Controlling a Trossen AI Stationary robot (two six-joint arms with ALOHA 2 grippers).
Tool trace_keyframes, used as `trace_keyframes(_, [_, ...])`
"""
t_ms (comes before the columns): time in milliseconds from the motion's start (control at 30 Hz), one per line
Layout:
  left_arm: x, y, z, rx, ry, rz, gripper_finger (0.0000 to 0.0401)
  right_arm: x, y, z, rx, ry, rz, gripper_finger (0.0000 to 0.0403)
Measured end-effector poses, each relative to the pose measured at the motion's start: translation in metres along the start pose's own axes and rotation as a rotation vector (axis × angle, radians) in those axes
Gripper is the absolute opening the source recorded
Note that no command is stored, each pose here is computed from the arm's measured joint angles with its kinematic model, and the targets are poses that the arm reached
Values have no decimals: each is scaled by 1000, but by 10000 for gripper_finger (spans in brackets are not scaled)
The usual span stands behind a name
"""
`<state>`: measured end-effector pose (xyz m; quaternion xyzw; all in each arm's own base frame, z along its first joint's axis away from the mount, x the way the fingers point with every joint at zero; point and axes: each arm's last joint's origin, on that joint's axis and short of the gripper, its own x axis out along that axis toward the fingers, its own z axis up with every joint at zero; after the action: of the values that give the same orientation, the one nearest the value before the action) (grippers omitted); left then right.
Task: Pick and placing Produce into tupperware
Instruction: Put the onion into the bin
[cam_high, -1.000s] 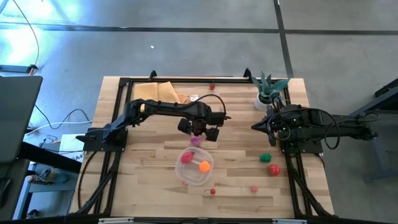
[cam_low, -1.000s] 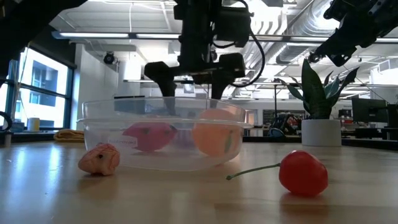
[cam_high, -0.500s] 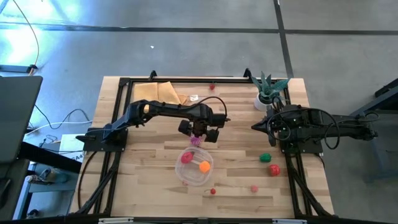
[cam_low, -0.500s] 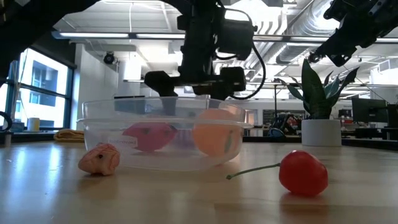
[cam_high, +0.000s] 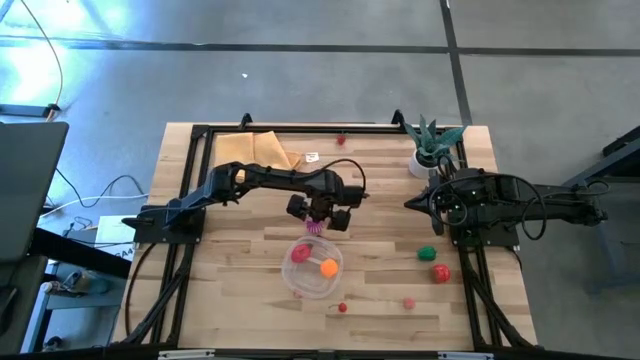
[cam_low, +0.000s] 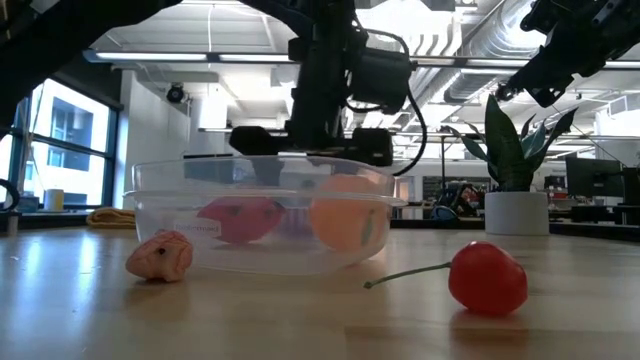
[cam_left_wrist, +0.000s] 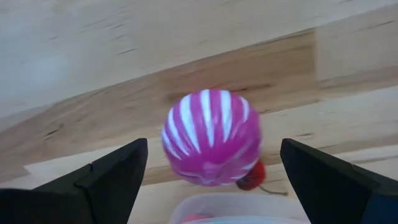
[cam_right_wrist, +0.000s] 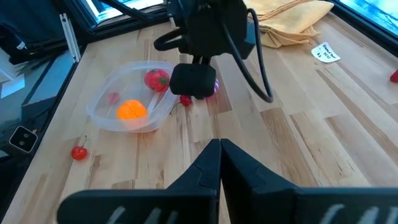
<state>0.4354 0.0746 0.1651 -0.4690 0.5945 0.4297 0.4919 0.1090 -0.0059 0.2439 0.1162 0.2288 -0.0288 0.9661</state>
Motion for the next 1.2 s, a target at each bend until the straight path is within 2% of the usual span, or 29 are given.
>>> trace_keyframes(733, [4, 0, 6, -13, -5, 5, 355, 0, 0, 0, 0, 0, 0, 0])
trace_keyframes(1200, [10, 1, 10, 19, 14, 16, 292, 0, 0, 0, 0, 0, 0, 0])
